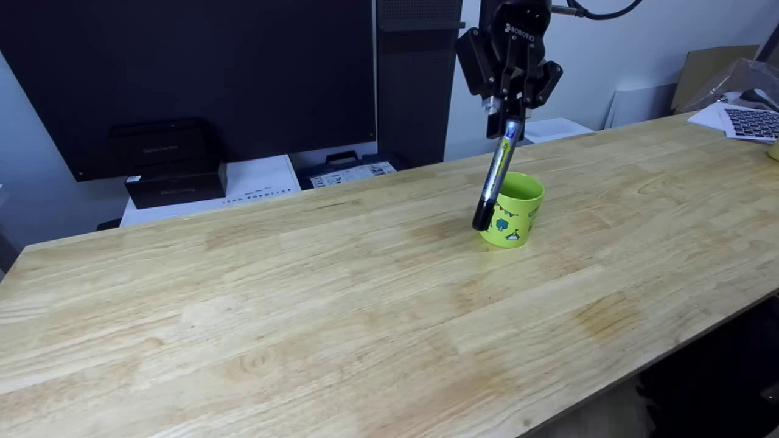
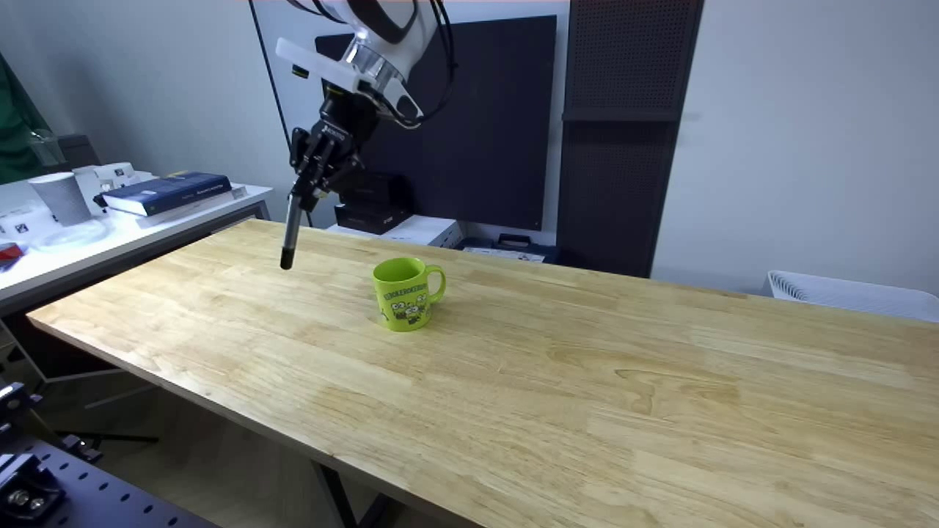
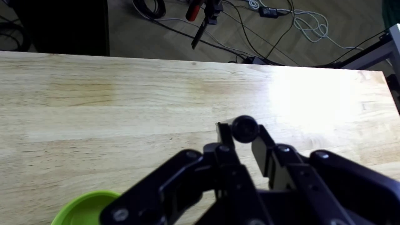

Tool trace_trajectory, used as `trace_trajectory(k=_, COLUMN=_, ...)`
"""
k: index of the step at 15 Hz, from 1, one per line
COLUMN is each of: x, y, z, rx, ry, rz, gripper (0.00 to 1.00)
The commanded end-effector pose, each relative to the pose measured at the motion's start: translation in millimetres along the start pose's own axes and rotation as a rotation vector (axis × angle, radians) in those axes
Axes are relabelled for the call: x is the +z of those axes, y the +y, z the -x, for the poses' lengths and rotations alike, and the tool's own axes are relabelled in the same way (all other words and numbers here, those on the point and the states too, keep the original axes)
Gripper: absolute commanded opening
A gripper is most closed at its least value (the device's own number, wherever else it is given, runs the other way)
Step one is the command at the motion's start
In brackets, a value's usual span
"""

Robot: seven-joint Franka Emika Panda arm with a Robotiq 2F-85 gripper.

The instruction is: Take the marker out of the yellow mug

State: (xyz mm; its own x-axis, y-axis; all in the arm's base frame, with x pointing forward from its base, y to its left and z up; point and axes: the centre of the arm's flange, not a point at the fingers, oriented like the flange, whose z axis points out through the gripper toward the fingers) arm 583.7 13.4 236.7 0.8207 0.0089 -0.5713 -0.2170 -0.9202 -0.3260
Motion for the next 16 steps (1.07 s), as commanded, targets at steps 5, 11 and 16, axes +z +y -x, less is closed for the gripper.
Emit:
trace_trajectory(k=5, x=8.3, y=20.8, z=-11.6, rx=0.059, ry=-0.069, rz=-0.003, gripper=0.06)
trace_trajectory(k=11, x=20.3, y=34.3, z=-40.0, rx=0.097, ry=-0.074, rz=0.228, gripper=0.06)
trace_trajectory(k=16, x=32.3, y=16.7, z=-67.2, rx=0.010, ry=-0.058, rz=0.326, gripper=0.06)
